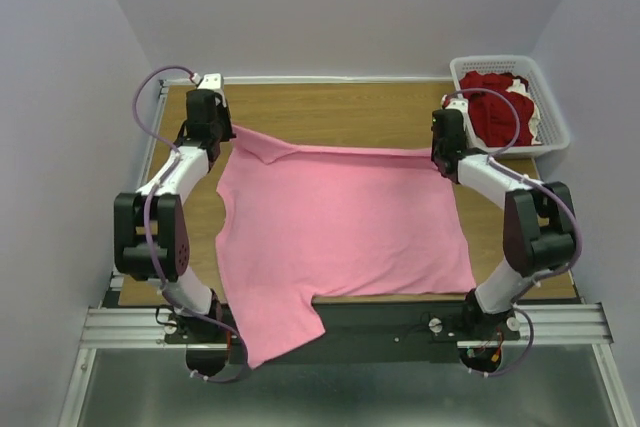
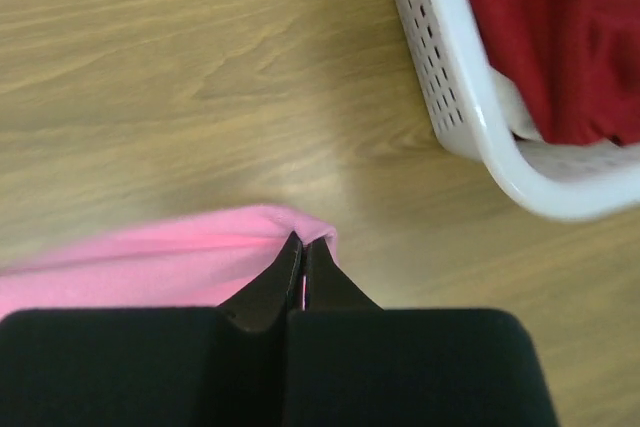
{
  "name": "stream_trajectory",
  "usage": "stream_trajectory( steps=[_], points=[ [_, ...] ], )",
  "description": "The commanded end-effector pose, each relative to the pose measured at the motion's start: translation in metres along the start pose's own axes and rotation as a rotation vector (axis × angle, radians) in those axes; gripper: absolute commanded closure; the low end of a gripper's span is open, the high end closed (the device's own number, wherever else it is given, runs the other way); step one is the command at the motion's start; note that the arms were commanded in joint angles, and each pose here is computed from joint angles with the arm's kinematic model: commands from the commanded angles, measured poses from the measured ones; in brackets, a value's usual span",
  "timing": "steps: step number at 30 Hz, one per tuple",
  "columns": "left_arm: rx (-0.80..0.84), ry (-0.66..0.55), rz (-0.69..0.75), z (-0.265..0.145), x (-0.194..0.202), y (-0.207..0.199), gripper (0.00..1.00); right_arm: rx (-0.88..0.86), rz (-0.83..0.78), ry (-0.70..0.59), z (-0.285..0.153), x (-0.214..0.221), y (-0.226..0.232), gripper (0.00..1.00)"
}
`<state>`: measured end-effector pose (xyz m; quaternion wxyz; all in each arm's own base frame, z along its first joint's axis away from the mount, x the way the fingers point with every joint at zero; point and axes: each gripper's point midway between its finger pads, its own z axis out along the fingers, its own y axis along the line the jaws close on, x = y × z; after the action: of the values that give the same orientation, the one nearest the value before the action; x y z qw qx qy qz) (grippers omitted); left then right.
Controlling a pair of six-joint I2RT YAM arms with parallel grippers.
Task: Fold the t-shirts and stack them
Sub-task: Flatten the tshirt out, then fold the tshirt
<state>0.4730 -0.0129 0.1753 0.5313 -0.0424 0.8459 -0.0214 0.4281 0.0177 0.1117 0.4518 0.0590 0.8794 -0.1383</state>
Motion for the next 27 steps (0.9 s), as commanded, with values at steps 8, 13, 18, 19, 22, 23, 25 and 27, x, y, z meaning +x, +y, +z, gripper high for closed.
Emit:
stream_trajectory(
  steps=[8, 13, 18, 19, 22, 23, 25, 27],
  points=[
    [0.015, -0.053, -0.011, 0.062, -0.016, -0.005, 1.00, 0.015, 0.075, -0.071, 0.087, -0.024, -0.002, 0.99],
    [0.032, -0.051, -0.026, 0.061, -0.022, -0.009, 1.00, 0.009, 0.067, -0.085, 0.095, -0.035, -0.004, 0.99],
    [0.032, -0.053, -0.047, 0.042, -0.037, -0.010, 1.00, 0.027, 0.063, -0.107, 0.089, -0.046, -0.013, 0.99],
    [0.031, -0.049, -0.053, 0.040, -0.038, -0.011, 1.00, 0.033, 0.062, -0.106, 0.088, -0.046, -0.015, 0.99],
    [0.030, -0.004, -0.070, 0.029, -0.031, -0.011, 1.00, 0.056, 0.057, -0.093, 0.086, -0.043, -0.022, 0.99],
    [0.027, 0.008, -0.078, 0.027, -0.028, -0.011, 1.00, 0.060, 0.055, -0.088, 0.086, -0.041, -0.023, 0.99],
    [0.020, 0.052, -0.097, 0.023, -0.018, -0.010, 1.00, 0.065, 0.051, -0.058, 0.089, -0.033, -0.024, 0.99],
    [0.046, 0.089, -0.116, 0.020, -0.010, -0.016, 1.00, 0.070, 0.050, -0.034, 0.091, -0.026, -0.024, 0.99]
  ],
)
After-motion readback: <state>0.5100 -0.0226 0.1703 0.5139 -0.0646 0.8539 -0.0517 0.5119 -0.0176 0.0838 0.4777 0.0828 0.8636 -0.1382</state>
